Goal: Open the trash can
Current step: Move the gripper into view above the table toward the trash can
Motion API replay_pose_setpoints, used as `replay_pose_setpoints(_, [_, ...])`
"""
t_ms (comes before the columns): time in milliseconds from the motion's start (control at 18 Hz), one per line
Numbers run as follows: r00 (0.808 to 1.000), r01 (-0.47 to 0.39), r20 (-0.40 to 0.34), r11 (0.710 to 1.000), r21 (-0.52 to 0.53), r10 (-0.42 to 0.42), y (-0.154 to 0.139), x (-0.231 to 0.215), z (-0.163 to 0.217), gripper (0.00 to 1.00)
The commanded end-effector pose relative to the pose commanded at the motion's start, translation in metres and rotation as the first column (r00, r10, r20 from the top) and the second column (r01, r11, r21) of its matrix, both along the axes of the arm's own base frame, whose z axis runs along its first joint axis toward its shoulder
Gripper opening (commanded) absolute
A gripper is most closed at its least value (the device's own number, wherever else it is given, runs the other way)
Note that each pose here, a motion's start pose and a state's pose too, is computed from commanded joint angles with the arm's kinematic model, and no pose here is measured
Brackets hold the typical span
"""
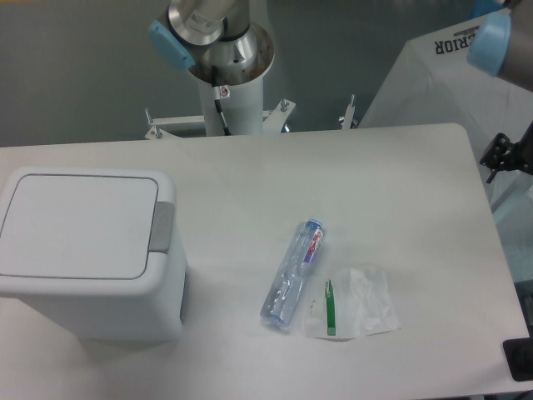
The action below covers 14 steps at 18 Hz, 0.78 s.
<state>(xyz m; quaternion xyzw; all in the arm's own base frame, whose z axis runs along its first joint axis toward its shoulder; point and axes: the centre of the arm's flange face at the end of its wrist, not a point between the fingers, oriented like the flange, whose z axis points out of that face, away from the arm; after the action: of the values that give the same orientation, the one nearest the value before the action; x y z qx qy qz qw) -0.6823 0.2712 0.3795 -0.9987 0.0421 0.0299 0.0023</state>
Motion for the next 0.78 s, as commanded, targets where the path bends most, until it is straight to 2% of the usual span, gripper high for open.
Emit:
replay_pose_setpoints(333, [1.000, 0.008, 0.011, 1.000, 0.000, -0.008, 0.003, 0.025, 0.012, 1.00])
replay_pose_setpoints(444, [0.999, 0.025, 0.029, 1.000, -0.004, -0.024, 0.015, 0.034, 0.003, 1.00])
replay_pose_setpoints(556, [0.998, -0.044, 0.041, 0.999, 0.000, 0.044, 0.020, 0.043, 0.002, 1.00])
replay_pose_setpoints(722, [0.996, -0.082, 0.030, 0.997, 0.010, 0.082, 0.037, 0.067, 0.017, 1.00])
replay_pose_setpoints(778, [0.990, -0.138, 0.035, 0.990, 0.024, 0.137, 0.047, 0.075, 0.020, 1.00])
